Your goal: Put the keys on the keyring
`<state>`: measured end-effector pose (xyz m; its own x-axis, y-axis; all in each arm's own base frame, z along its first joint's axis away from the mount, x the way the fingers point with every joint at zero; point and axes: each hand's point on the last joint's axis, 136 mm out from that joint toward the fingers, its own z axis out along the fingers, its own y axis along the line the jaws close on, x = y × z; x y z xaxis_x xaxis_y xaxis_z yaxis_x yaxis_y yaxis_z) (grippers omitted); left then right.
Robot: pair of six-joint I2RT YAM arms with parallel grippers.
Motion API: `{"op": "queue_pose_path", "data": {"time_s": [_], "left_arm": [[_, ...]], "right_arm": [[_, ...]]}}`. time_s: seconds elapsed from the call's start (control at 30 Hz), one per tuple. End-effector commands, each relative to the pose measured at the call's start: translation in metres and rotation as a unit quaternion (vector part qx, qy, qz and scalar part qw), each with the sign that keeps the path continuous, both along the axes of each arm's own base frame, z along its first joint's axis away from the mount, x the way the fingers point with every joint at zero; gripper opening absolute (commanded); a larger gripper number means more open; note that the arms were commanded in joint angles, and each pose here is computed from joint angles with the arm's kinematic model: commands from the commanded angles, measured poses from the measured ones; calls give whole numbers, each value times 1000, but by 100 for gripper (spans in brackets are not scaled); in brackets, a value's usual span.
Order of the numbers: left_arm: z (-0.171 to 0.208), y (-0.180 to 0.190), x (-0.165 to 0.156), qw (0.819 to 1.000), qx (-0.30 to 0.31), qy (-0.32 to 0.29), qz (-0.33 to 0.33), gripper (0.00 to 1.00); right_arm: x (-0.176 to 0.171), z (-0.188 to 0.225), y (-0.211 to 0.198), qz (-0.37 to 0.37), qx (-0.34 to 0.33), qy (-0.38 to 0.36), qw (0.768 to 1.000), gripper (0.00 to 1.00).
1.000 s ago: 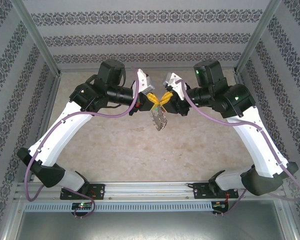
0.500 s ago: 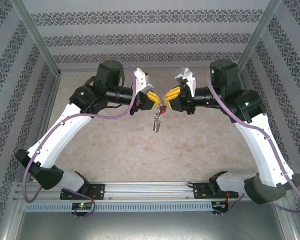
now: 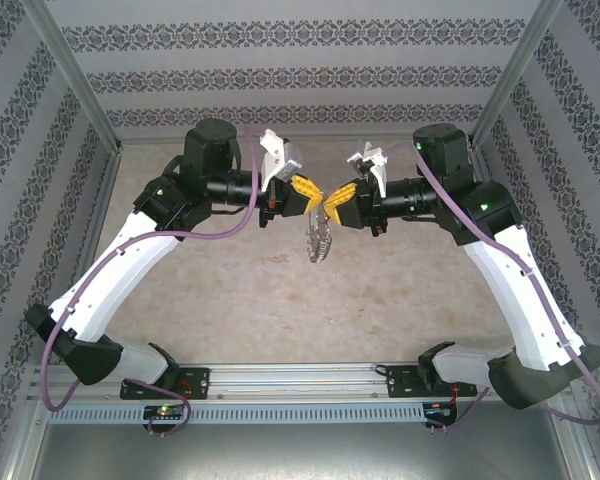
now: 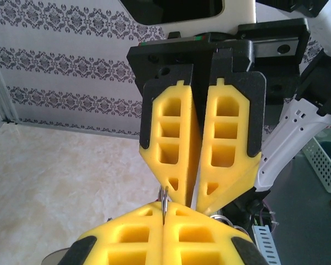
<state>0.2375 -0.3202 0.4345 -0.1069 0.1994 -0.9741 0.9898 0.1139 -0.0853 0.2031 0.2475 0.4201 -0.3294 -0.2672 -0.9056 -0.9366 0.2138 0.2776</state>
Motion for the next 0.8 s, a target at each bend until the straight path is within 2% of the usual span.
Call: {"op": "queue_pose_path", "data": {"time_s": [0.0,0.2,0.43,0.77], "left_arm": [[32,5,-8,998,-47,-32,-13,0],[35,5,-8,998,-56,-29,-15,0],[38,8,-9,997,-66,-27,-13,0],[40,8,-9,997,-68,-26,-13,0]], "right_arm": [[-4,4,-1,7,12,-4,1000,14],[-4,8,1,12,20,-8,1000,13],[-3,5,-1,5,21,-9,1000,20],[3,7,7,12,28,-12,999,21]]}}
